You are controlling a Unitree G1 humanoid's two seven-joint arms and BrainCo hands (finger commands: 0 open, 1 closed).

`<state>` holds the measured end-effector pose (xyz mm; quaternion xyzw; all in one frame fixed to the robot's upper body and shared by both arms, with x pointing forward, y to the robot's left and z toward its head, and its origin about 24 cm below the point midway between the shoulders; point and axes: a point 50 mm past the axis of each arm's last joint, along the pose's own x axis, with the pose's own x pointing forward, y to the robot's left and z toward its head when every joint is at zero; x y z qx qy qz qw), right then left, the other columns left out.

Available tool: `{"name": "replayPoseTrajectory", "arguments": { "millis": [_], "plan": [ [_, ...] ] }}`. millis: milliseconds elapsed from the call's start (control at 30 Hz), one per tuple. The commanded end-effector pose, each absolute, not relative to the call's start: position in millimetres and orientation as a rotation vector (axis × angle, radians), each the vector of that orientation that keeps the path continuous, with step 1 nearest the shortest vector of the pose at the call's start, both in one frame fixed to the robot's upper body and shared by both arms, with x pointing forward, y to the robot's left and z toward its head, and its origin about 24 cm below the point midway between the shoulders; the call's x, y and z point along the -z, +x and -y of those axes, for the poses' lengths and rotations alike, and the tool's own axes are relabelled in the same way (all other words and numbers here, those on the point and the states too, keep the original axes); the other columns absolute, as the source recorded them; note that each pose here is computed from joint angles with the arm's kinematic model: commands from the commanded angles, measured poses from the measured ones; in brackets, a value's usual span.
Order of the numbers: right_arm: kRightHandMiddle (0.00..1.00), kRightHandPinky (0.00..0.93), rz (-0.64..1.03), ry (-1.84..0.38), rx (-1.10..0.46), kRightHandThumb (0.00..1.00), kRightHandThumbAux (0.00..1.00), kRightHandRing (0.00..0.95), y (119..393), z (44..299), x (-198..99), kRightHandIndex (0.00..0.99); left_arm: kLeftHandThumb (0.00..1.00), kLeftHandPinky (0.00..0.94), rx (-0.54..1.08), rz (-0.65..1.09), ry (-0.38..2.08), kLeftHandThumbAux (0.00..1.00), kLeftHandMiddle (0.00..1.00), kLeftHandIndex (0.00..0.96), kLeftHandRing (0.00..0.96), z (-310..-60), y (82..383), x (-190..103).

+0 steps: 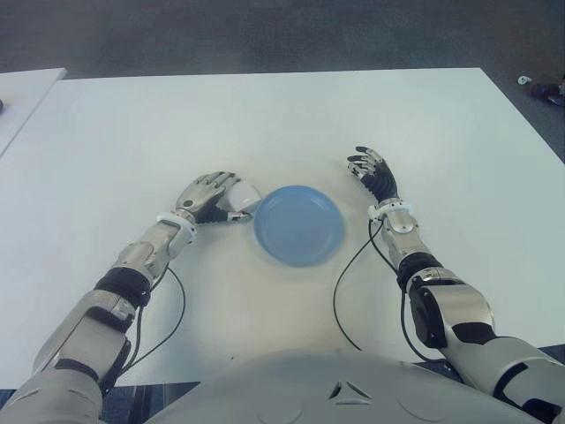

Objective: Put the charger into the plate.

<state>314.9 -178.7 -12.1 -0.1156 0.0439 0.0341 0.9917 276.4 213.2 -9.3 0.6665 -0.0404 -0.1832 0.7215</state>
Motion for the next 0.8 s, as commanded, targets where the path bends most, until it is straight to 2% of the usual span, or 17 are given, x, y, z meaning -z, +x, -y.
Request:
{"name": "replayPoseTrajectory", "arguments": {
  "millis": [33,800],
  "plan": [
    [0.333,0.315,-0.290,-0.221,-0.082,0.000,0.655,0.333,288.7,179.5,49.8,0.175,0.261,0.000,0.415,0.066,1.461,0.154,0.000,0.000,0.000,-212.6,274.8,17.3],
    [0.338,0.316,-0.278,-0.207,-0.077,0.000,0.661,0.339,289.2,177.7,48.8,0.180,0.264,0.000,0.351,0.075,1.440,0.173,0.000,0.000,0.000,-217.1,276.7,22.2]
  ]
}}
